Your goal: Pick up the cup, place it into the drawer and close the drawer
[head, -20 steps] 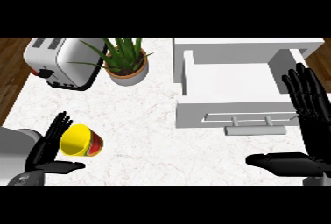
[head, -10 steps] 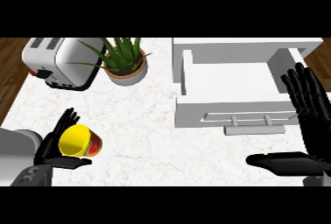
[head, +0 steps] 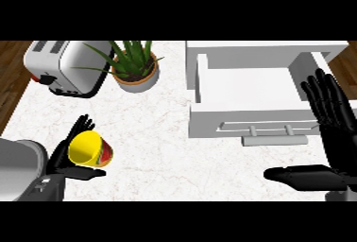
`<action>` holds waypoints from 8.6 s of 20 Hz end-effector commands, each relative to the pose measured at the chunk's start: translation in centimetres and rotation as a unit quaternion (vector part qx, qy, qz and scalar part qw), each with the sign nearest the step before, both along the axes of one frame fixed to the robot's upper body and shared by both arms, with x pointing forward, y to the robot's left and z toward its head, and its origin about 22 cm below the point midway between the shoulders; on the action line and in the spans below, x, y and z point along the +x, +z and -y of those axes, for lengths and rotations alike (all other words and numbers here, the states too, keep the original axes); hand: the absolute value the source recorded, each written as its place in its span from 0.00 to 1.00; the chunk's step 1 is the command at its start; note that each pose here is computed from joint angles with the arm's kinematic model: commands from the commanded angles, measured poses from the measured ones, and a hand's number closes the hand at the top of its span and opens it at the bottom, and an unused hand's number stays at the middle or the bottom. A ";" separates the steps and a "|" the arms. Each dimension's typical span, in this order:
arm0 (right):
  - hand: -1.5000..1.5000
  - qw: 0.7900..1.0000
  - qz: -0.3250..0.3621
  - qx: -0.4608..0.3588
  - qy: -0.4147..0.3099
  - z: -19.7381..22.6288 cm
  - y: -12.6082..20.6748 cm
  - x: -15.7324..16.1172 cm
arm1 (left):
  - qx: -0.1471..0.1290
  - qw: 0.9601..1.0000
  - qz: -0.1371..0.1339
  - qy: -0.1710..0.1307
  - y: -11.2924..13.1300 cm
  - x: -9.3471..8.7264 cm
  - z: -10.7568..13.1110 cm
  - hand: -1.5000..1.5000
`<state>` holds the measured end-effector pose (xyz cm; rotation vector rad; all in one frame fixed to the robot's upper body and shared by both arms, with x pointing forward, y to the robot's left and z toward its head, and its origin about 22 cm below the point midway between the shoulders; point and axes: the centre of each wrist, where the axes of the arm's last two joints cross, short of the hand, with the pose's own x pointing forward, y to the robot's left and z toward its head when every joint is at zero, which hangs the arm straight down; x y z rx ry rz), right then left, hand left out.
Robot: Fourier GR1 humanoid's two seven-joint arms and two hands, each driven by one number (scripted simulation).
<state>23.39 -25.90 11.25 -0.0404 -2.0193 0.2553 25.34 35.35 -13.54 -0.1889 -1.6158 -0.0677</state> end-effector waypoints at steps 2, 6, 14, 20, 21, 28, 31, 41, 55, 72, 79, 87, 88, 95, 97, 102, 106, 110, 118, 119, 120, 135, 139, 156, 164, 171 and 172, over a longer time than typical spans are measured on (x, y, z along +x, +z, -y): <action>0.00 1.000 0.006 0.000 0.001 1.0 1.6 0.1 | -0.110 0.991 0.064 -0.047 -0.6 0.1 1.8 0.00; 0.00 1.000 -0.003 0.003 0.001 0.9 -0.2 0.1 | -0.138 0.985 0.060 -0.084 0.0 1.7 3.4 1.00; 0.00 1.000 -0.015 0.000 0.007 0.3 -0.6 0.0 | -0.193 0.972 0.056 -0.121 -0.1 1.2 3.1 1.00; 0.00 1.000 -0.004 -0.001 -0.008 0.3 0.9 0.7 | -0.178 0.976 0.126 0.005 0.8 2.7 3.8 1.00; 0.00 1.000 0.002 -0.001 -0.004 0.6 -0.8 0.1 | -0.166 0.975 0.137 0.056 1.0 3.3 4.1 1.00; 0.00 1.000 0.000 -0.005 -0.006 0.9 0.7 -0.4 | -0.164 0.961 0.187 0.121 1.0 2.5 2.5 1.00; 0.00 1.000 -0.011 0.002 -0.012 0.7 -0.8 -0.1 | -0.167 0.953 0.228 0.109 2.7 5.7 6.7 1.00; 0.00 1.000 -0.008 -0.006 -0.022 2.1 0.4 -1.2 | -0.110 0.956 0.270 0.002 12.1 12.0 11.0 1.00; 0.00 1.000 -0.011 0.002 -0.021 4.0 -0.9 -0.6 | -0.049 0.961 0.266 -0.051 26.3 14.5 22.8 1.00; 0.00 1.000 -0.008 0.003 -0.014 3.4 -0.3 -0.3 | -0.023 0.982 0.183 -0.038 31.9 18.1 32.0 1.00; 0.00 1.000 -0.004 -0.007 -0.002 3.5 -0.3 0.4 | 0.018 0.985 0.163 -0.049 28.5 18.0 32.6 1.00; 0.00 1.000 0.009 -0.001 0.004 2.1 0.3 0.4 | 0.106 0.984 0.137 -0.036 27.4 18.0 33.4 1.00; 0.00 1.000 -0.003 -0.002 0.007 3.3 0.3 -0.2 | 0.119 0.983 0.133 -0.038 25.6 16.8 33.7 1.00; 0.00 1.000 0.007 -0.010 0.023 2.0 1.5 0.7 | 0.181 0.976 0.113 -0.049 24.6 17.0 33.7 0.00; 0.00 1.000 0.004 0.002 0.017 2.5 -0.3 1.4 | 0.197 0.973 0.115 -0.032 25.9 17.1 34.4 0.00; 0.00 1.000 0.007 0.008 0.023 3.4 0.9 1.7 | 0.163 0.976 0.139 -0.027 24.1 15.7 34.6 0.00; 0.00 0.995 -0.002 0.056 0.080 4.4 -0.2 -0.3 | 0.111 0.978 0.171 -0.037 24.8 15.7 34.8 0.00; 1.00 0.994 0.004 0.042 0.104 4.0 2.5 1.2 | 0.075 0.978 0.191 -0.042 27.3 15.7 35.9 0.00; 1.00 0.987 -0.020 -0.103 0.122 3.8 2.7 -2.3 | 0.041 0.983 0.177 -0.006 28.7 16.9 33.4 0.00; 1.00 0.984 -0.037 -0.132 0.117 4.2 3.0 -1.5 | 0.036 0.983 0.181 -0.020 29.3 16.8 32.2 0.00; 1.00 0.983 -0.036 -0.144 0.108 4.2 2.1 -2.6 | 0.028 0.985 0.169 -0.005 29.5 16.4 32.5 0.00; 1.00 0.958 -0.030 -0.283 0.023 -0.6 -1.5 1.7 | 0.003 0.987 0.156 0.027 26.7 13.5 19.1 0.00; 1.00 0.921 -0.033 -0.385 0.040 -2.1 -3.3 3.0 | -0.006 0.988 0.152 0.034 28.8 13.3 19.1 0.00; 1.00 0.863 -0.046 -0.503 0.016 -5.4 -11.7 14.5 | -0.006 0.988 0.146 0.046 24.6 8.2 8.9 0.00; 1.00 0.867 -0.091 -0.490 0.019 -2.0 -9.4 18.5 | -0.020 0.989 0.145 0.031 24.7 8.3 7.4 0.00; 1.00 0.875 -0.115 -0.470 0.004 0.6 -7.0 19.9 | -0.030 0.989 0.142 0.016 23.2 7.9 7.5 0.00; 1.00 0.876 -0.118 -0.467 -0.001 0.1 -6.4 20.3 | -0.028 0.989 0.142 0.000 23.4 7.8 8.3 0.00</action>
